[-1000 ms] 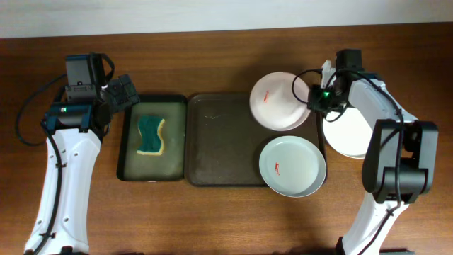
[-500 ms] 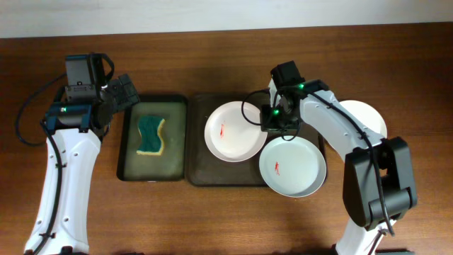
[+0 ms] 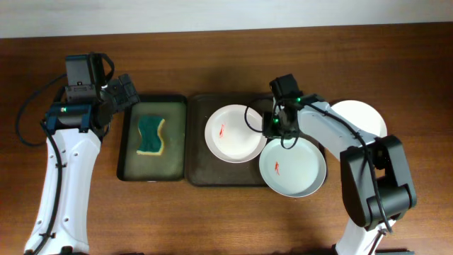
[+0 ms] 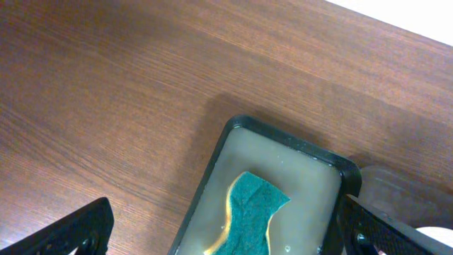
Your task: Clean dirty plates on tray and stack at the side
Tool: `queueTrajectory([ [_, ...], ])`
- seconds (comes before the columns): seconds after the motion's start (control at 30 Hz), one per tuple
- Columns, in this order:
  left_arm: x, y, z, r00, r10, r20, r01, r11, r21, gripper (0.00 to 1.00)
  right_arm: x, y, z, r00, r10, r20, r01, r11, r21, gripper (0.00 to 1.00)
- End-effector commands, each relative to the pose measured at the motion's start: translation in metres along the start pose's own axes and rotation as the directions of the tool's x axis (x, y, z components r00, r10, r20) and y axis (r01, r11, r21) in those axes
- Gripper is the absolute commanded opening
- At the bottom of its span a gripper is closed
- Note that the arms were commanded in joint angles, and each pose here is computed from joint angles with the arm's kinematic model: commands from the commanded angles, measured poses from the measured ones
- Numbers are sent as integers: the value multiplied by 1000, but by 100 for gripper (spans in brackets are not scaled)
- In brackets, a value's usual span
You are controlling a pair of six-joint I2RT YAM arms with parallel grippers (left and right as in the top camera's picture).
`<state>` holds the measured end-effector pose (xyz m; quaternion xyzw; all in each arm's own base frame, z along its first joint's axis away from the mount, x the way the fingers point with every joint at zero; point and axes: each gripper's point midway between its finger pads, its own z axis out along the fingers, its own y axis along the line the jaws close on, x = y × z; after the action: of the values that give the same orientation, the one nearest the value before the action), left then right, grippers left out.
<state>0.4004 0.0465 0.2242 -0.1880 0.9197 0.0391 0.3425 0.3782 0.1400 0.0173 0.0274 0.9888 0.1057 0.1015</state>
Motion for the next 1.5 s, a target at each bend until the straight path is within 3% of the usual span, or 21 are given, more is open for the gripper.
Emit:
queueTrajectory([
  [0.0, 0, 1, 2, 1000, 0, -2, 0, 1000, -6, 99, -3, 3, 1, 1000, 4, 20, -3, 1000, -6, 27],
  [0.1, 0, 1, 2, 1000, 0, -2, 0, 1000, -6, 99, -2, 8, 2, 1000, -11, 25, 11, 1000, -7, 19],
  [0.3, 0, 1, 2, 1000, 0, -1, 0, 1000, -6, 99, -2, 13, 4, 999, -26, 36, 26, 1000, -7, 17],
  [0.4, 0, 1, 2, 1000, 0, -2, 0, 1000, -6, 99, 0, 12, 6, 999, -27, 36, 27, 1000, -8, 7],
  [0.5, 0, 1, 2, 1000, 0, -2, 0, 1000, -6, 99, -1, 13, 6, 999, -28, 41, 28, 1000, -10, 4],
  [1.1, -12, -9, 1, 999, -10, 43, 8, 999, 45, 99, 1, 12, 6, 999, -27, 35, 27, 1000, -7, 4],
  [1.2, 21, -32, -1, 994, 39, -100, -19, 981, 192, 99, 0, 12, 6, 999, -27, 37, 28, 1000, -8, 4],
  [1.23, 37, -50, -2, 977, 164, -134, -120, 950, 287, 100, 0, 12, 6, 999, -28, 37, 28, 1000, -9, 4],
  [1.33, 74, -57, 17, 923, 287, -254, -211, 934, 289, 100, 0, 13, 6, 999, -28, 36, 28, 1000, -12, 4],
  [1.47, 114, -59, 64, 854, 322, -410, -228, 938, 263, 100, 4, 22, 6, 999, -28, 15, 29, 997, -65, 4],
])
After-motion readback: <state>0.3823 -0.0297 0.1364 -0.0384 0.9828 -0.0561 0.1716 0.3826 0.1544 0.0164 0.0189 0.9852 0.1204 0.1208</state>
